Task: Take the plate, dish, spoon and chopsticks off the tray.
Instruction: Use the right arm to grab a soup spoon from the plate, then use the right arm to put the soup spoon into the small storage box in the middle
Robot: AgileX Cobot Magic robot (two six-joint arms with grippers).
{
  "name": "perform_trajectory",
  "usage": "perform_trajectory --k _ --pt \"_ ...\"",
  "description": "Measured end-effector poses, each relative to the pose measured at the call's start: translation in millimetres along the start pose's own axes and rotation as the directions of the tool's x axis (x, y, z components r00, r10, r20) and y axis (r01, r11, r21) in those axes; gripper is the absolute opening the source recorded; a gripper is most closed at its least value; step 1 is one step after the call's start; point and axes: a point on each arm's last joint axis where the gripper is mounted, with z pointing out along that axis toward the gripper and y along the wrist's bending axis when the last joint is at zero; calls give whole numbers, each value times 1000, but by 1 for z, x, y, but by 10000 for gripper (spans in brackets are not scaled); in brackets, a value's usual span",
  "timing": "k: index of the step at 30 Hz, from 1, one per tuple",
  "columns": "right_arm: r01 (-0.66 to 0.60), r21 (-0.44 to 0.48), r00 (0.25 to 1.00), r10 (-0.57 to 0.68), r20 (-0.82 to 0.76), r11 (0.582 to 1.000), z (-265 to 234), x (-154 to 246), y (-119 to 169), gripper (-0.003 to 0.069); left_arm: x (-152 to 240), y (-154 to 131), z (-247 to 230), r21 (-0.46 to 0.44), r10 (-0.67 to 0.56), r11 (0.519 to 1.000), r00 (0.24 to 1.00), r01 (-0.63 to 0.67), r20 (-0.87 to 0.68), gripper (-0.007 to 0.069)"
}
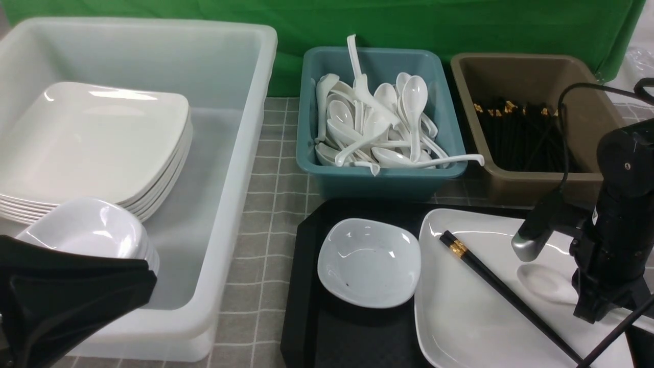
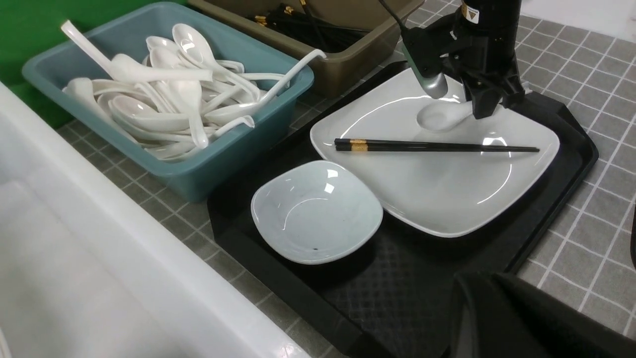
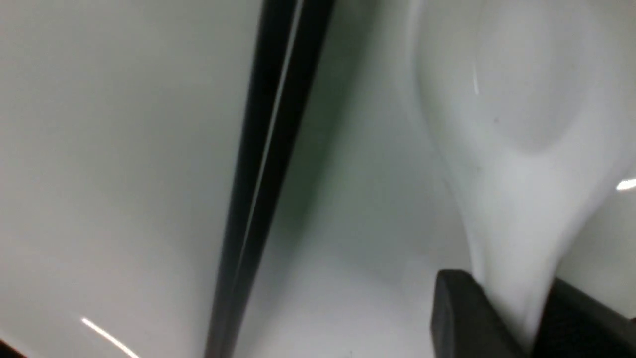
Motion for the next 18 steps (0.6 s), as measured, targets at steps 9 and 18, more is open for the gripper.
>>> perform_trajectory --k 9,18 --pt "-52 25 880 34 473 998 -96 -42 52 158 -2 -1 0 6 -16 1000 1000 16 24 13" --pt "-295 -128 384 240 892 947 -164 -139 13 192 -12 4 -1 -39 -13 999 991 18 132 13"
